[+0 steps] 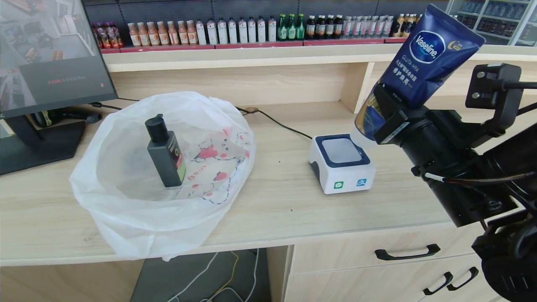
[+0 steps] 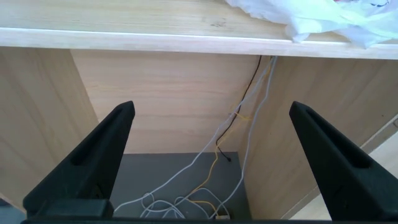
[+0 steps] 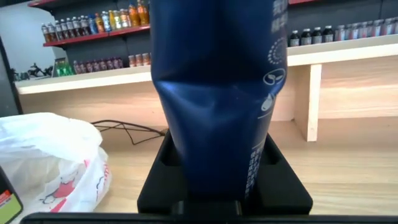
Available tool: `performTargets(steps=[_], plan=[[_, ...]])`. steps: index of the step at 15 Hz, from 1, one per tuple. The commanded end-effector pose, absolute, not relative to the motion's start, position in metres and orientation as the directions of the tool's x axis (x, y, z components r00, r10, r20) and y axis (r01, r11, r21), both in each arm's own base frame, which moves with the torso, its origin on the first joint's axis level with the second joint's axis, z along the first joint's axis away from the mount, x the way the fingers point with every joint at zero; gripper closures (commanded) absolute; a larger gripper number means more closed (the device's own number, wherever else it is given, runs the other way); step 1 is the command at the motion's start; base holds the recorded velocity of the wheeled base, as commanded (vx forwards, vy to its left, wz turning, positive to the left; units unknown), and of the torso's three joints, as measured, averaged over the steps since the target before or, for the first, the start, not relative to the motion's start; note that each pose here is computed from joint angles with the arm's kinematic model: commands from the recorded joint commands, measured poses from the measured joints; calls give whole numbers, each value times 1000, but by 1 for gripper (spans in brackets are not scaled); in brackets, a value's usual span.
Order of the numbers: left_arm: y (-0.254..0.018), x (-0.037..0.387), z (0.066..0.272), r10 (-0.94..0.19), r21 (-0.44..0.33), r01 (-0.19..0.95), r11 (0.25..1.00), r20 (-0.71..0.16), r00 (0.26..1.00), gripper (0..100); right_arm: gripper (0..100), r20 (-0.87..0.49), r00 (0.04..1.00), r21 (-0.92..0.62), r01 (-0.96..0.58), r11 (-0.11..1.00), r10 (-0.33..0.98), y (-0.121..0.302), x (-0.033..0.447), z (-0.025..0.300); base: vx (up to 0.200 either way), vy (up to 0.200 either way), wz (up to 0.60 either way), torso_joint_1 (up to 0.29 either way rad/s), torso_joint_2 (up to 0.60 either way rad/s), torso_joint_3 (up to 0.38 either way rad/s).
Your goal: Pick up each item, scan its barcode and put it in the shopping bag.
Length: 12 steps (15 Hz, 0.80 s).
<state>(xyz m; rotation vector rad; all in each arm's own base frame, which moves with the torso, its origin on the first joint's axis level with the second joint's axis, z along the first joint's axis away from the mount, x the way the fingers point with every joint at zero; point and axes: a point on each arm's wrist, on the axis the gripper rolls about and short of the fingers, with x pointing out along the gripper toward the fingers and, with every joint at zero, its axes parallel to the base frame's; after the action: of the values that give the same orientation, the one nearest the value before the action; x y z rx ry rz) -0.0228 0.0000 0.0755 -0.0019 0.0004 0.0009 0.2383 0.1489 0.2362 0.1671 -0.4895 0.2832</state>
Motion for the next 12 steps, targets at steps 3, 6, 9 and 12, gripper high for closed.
performTargets(steps=[3,6,9,12], plan=[[0,-23,75,2,-3,-2,1000,0,1000,0,100,487,841,90,-315,945,234,151,238,237,0,200,0,1,4,4],[0,-23,75,2,-3,-2,1000,0,1000,0,100,496,837,93,-316,944,231,148,233,240,0,200,0,2,4,1],[0,-23,75,-2,0,2,1000,0,1000,0,100,500,835,93,-317,944,231,149,234,241,0,133,0,0,0,3],[0,-23,75,2,0,-2,1000,0,1000,0,100,506,829,94,-326,941,237,156,239,242,0,0,0,0,0,0]])
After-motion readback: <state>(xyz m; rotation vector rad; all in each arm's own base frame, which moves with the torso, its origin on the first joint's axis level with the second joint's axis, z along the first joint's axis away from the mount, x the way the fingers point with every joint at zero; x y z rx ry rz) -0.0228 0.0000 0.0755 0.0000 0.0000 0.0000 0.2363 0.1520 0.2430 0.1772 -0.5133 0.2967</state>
